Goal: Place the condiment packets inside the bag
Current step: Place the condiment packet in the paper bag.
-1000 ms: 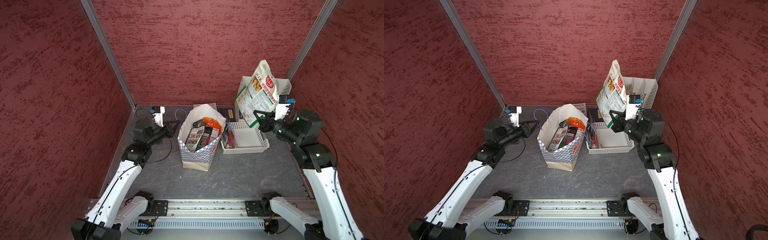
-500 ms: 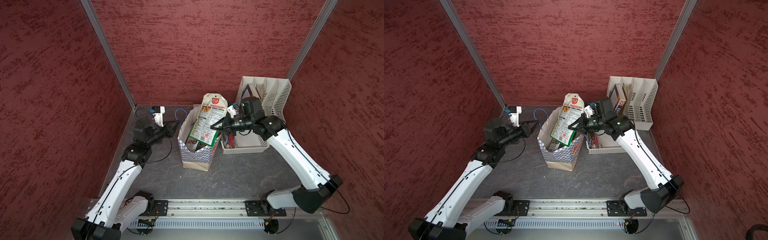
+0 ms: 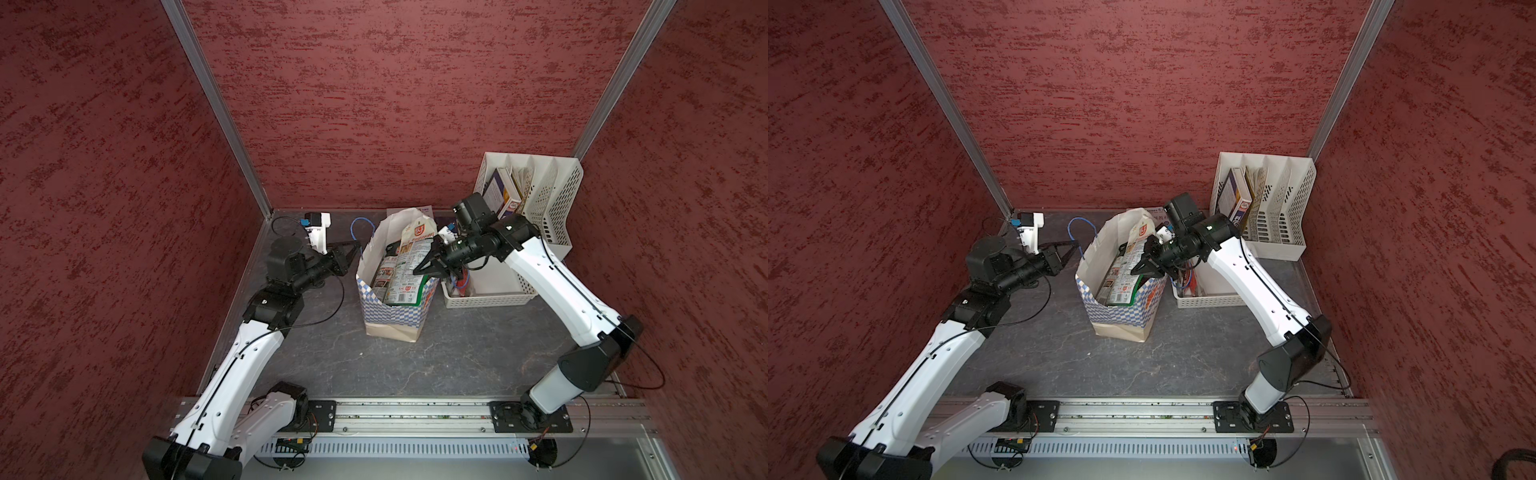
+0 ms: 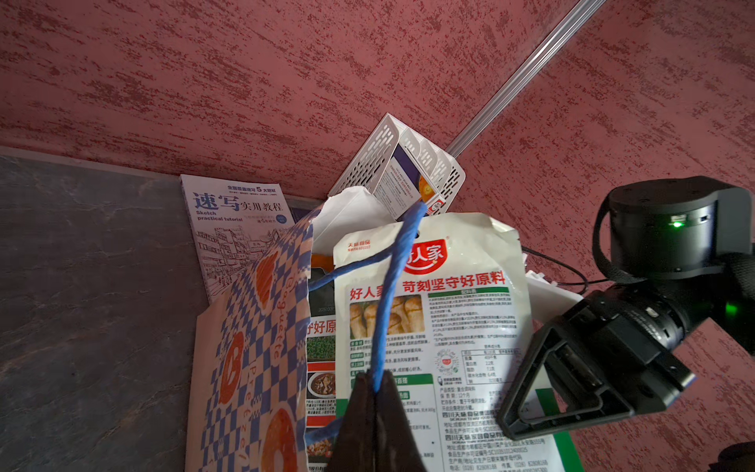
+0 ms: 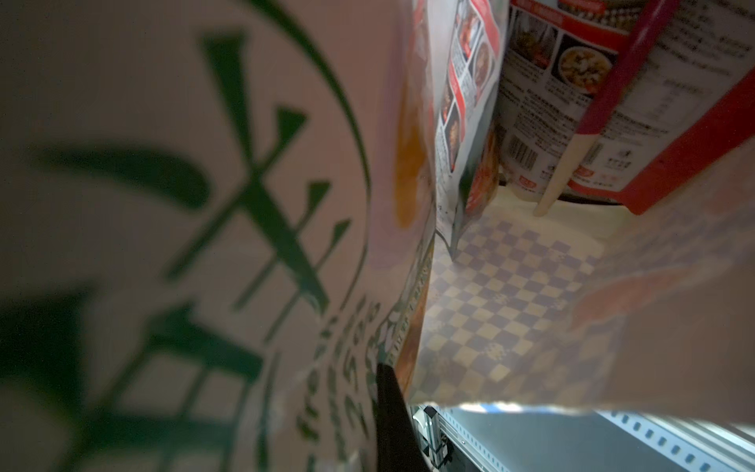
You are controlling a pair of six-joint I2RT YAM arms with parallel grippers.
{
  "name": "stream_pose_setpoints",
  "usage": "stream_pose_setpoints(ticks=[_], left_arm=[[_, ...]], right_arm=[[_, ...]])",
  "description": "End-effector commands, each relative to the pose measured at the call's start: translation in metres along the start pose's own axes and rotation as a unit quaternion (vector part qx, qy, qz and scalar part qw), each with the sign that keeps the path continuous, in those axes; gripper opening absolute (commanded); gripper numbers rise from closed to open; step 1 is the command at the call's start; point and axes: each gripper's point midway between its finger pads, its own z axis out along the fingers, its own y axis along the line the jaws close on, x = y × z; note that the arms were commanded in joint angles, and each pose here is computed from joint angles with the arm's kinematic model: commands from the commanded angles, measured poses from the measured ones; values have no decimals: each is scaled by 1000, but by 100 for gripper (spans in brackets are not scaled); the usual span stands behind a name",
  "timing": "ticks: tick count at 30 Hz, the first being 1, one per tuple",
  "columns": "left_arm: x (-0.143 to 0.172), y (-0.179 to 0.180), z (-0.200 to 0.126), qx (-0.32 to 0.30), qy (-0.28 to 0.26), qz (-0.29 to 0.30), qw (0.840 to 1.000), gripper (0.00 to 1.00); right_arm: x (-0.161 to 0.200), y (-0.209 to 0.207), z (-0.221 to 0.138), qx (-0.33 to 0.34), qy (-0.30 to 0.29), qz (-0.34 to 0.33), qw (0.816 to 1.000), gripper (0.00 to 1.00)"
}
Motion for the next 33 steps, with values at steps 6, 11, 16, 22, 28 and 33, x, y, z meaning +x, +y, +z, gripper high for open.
stream_pose_setpoints(ticks=[6,11,16,22,28,33], left_arm=[[-14,-17,-6,32,-29,36,998,0],[-14,-18,-6,35,-28,36,998,0],[-13,-16,-5,31,-26,35,999,0],[-14,-17,-2,38,-24,24,999,0],[-32,-51,-1,90,-26,-1,996,0],[-50,-78,-5,131,-51,-24,990,0]], right_arm=[[-11,15,38,31,21,-46,998,6],[-26,7,46,64,7,-58,996,31],[-37,0,16,121,-55,-109,985,46],[-49,-4,-66,190,-207,-232,931,56],[-53,-58,-172,173,-379,-213,884,62],[-56,-125,-177,191,-423,-273,843,64]])
